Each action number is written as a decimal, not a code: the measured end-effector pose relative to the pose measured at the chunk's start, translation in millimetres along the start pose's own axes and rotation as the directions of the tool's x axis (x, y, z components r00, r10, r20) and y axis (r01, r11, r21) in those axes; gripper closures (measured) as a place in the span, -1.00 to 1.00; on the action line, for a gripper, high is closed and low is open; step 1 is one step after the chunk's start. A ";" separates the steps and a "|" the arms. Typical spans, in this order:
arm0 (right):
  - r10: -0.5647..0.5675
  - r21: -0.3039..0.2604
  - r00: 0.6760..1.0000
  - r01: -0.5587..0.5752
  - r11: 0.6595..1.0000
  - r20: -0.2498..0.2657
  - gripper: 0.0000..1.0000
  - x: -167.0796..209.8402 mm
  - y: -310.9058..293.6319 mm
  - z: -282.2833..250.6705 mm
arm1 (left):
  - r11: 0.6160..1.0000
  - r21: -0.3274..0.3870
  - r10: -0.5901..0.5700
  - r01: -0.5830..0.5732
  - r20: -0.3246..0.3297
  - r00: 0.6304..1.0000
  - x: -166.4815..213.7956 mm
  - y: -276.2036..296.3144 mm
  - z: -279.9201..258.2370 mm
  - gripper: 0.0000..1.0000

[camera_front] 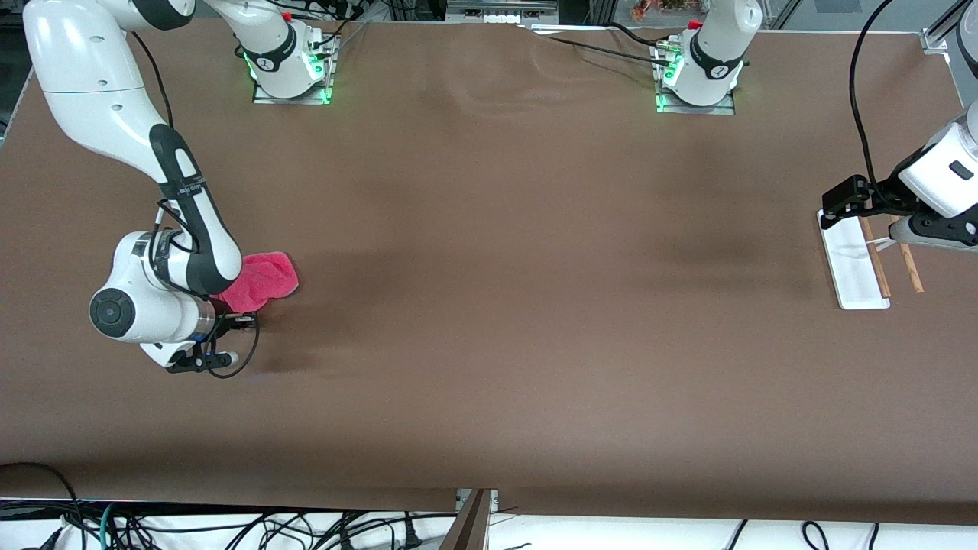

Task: Pass towel and hang on rack
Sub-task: 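Close the right gripper on the pink towel's corner, then lift the towel with the right gripper while the left gripper approaches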

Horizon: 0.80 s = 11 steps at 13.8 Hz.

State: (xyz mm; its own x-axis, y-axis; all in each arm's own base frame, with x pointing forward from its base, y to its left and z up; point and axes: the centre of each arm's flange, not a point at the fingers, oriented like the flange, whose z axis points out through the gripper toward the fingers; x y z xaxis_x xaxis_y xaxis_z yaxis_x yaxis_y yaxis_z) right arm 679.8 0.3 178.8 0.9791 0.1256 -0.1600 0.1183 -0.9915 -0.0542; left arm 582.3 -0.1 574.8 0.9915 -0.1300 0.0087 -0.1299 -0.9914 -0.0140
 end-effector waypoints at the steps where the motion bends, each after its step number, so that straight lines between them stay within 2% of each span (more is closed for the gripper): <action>1: 0.000 0.000 1.000 0.000 1.000 -0.002 0.96 0.2 -0.3 -2.3 | 1.000 0.000 0.000 0.000 0.000 1.000 0.0 0.0 0.0 -1.00; 4: -0.005 0.000 1.000 0.005 1.000 -0.008 0.96 8.2 -1.9 -34.3 | 1.000 0.000 0.000 0.000 0.000 1.000 0.0 0.0 0.0 -1.00; 11: -0.062 0.014 0.995 0.063 0.998 -0.074 0.96 25.8 -31.0 -189.3 | 1.000 0.000 0.000 0.000 0.000 1.000 0.0 0.0 0.0 -1.00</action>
State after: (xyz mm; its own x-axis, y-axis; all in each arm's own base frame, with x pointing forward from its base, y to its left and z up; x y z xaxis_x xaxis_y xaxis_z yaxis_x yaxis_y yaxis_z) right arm 732.7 27.8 362.9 0.9795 0.1837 -0.0827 0.1774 -0.9811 -0.0775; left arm 582.3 -0.1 574.8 0.9915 -0.1300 0.0087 -0.1299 -0.9914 -0.0140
